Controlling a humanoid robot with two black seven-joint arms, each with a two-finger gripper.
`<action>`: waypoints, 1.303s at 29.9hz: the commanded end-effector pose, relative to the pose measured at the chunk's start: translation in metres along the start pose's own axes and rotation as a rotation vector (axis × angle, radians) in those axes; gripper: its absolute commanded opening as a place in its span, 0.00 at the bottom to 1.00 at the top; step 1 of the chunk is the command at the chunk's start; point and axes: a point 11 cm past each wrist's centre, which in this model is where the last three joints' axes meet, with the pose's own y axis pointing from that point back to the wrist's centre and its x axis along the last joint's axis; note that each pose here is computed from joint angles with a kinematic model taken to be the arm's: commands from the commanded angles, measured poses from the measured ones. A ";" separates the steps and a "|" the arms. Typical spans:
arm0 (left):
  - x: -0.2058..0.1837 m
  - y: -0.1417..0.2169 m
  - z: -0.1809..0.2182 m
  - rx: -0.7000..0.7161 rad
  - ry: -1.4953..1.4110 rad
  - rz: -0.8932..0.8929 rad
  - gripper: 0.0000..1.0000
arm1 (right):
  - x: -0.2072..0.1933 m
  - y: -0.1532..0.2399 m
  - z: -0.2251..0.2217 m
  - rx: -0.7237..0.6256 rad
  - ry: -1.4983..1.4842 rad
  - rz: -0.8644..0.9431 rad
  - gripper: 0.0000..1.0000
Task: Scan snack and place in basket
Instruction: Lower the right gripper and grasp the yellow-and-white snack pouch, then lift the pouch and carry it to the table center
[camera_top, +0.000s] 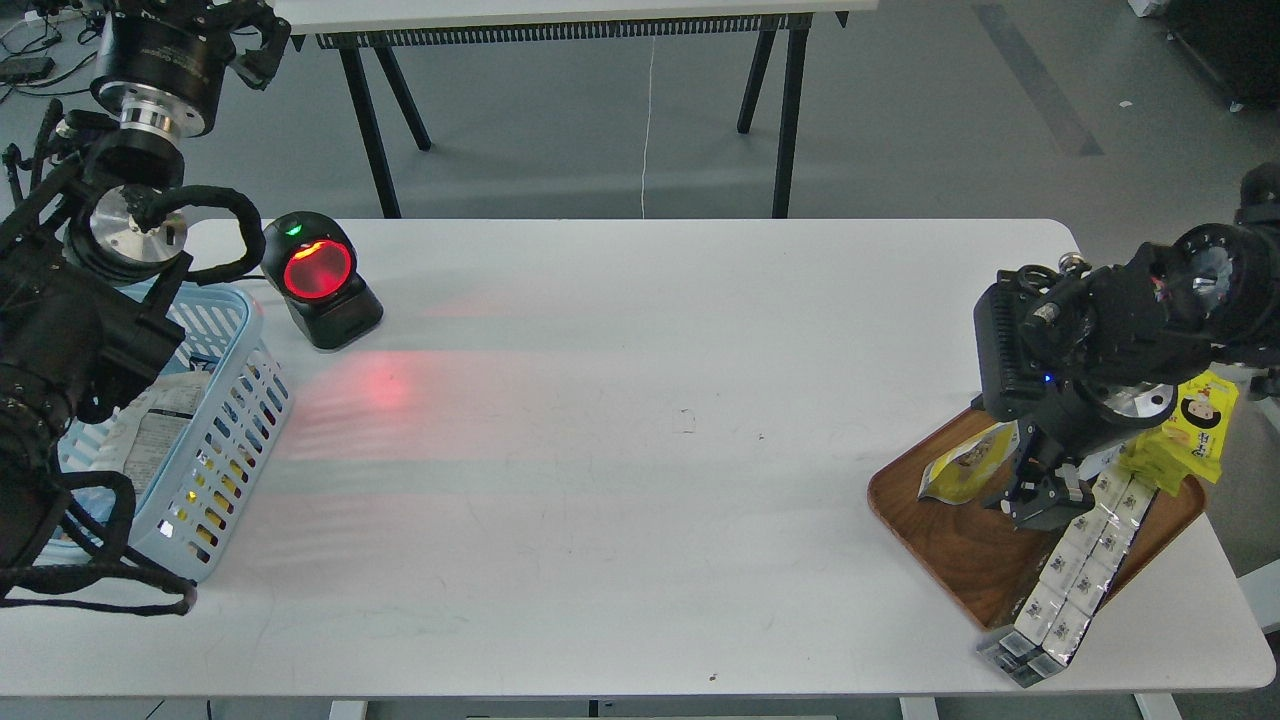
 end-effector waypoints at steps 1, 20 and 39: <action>0.000 0.000 0.002 -0.008 0.000 0.000 1.00 | -0.011 -0.005 0.004 -0.007 -0.028 -0.007 0.92; 0.001 0.000 0.001 -0.007 -0.003 0.002 1.00 | -0.018 -0.024 0.040 -0.078 -0.080 -0.017 0.12; 0.002 0.000 0.003 -0.011 -0.005 0.003 1.00 | 0.071 0.031 0.066 -0.173 0.001 0.217 0.00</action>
